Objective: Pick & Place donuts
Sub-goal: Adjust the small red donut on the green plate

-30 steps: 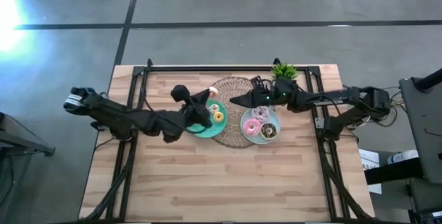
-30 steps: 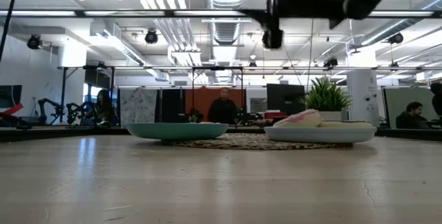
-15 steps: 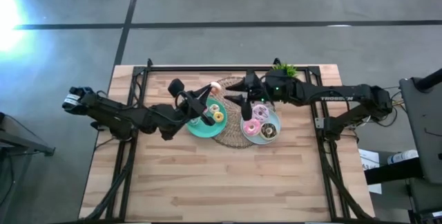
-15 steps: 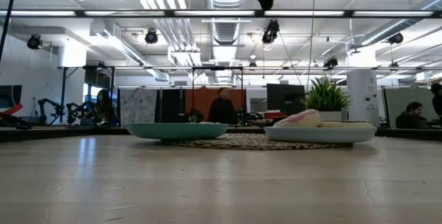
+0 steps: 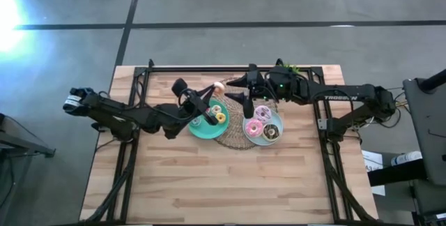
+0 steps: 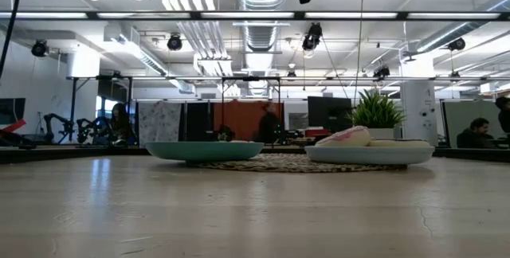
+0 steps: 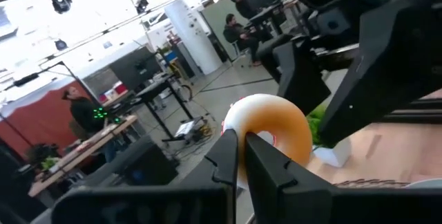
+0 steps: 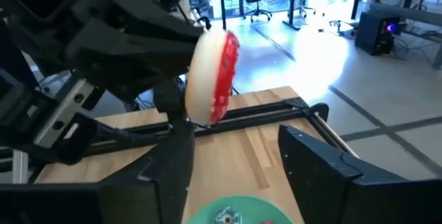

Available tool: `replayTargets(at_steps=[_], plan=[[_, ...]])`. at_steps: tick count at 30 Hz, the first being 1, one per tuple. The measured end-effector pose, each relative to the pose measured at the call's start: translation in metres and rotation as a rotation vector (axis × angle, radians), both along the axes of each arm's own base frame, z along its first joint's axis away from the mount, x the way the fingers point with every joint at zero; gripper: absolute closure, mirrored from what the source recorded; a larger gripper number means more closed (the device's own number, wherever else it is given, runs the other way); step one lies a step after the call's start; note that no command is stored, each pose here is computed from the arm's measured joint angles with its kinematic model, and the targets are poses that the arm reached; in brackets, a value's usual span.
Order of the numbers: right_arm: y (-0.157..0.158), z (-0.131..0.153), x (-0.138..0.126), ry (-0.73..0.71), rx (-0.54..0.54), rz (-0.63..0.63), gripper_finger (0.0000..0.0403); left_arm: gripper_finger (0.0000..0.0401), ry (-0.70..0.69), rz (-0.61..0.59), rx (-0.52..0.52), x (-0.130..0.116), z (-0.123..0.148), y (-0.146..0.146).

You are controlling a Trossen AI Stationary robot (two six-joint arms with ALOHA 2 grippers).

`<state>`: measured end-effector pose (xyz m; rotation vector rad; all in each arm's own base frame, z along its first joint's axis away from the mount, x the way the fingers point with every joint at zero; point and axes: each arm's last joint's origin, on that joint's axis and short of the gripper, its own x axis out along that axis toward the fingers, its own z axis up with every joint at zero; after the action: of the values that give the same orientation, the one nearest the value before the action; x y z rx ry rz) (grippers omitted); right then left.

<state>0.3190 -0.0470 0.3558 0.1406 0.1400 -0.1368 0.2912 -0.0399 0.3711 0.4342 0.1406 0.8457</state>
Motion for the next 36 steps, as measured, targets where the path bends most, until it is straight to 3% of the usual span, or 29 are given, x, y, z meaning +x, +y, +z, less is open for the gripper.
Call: replayTargets(at_steps=[8,13,26,36], plan=[[0.001,0.004,0.001,-0.030,0.018,0.003,0.0150,0.0401,-0.002,-0.023,-0.009,0.008,-0.006,0.008],[0.001,0.004,0.001,-0.027,0.030,0.002,0.0150,0.0401,0.005,-0.030,-0.010,0.012,-0.009,0.009],[-0.001,0.001,0.000,0.002,0.030,-0.027,0.0234,0.0401,-0.025,-0.087,-0.032,0.014,-0.008,0.008],[-0.001,0.001,0.000,0.001,0.033,-0.031,0.0325,0.0385,-0.043,-0.124,-0.051,0.014,-0.008,0.007]])
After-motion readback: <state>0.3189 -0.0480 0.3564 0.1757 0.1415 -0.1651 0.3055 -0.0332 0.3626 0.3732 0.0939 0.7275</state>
